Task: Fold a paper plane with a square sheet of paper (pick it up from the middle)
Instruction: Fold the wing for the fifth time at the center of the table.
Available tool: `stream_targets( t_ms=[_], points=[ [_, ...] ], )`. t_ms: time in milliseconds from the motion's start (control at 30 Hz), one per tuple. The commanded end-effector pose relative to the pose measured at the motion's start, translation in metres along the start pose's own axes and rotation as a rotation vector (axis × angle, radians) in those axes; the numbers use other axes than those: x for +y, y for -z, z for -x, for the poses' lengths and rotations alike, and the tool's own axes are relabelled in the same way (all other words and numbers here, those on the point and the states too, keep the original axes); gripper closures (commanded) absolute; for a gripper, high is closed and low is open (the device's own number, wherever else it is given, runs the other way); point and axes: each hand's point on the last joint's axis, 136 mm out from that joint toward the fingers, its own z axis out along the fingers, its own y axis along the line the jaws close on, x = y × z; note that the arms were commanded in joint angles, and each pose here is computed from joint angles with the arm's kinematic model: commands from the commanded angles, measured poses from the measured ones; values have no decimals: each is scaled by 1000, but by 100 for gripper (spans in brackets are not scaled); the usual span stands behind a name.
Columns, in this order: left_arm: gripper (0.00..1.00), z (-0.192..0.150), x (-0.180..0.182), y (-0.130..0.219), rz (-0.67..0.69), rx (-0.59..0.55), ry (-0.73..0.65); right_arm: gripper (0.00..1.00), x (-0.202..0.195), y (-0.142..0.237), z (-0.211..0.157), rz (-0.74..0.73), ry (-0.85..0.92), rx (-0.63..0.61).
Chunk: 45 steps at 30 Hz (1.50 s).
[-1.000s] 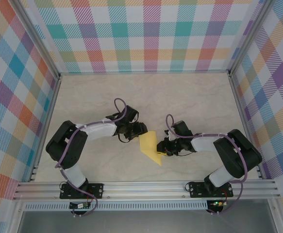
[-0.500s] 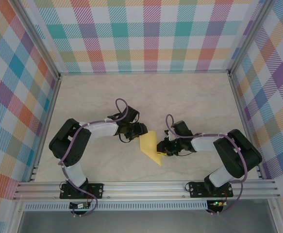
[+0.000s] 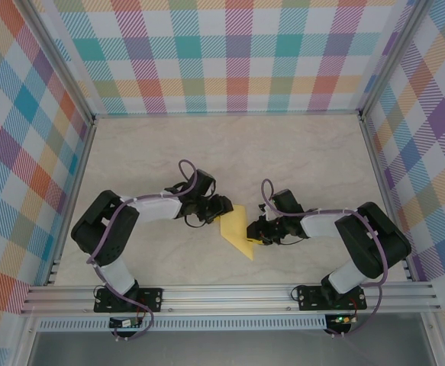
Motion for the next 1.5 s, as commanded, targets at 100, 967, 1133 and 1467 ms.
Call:
stream_targets(
  t_ms=[100, 967, 1133, 1467],
  points=[
    [55, -7, -15, 12, -124, 24, 54, 77, -46, -8, -6, -154, -53, -10],
    [53, -21, 14, 10, -16, 64, 28, 77, -45, -10, -2, -141, -53, -13],
    [52, -25, 22, 11, 8, 71, 42, 79, -50, -12, -4, -141, -64, -7],
    [52, -32, 17, 4, -19, 113, 40, 79, -51, -13, -4, -140, -70, -5]
  ],
)
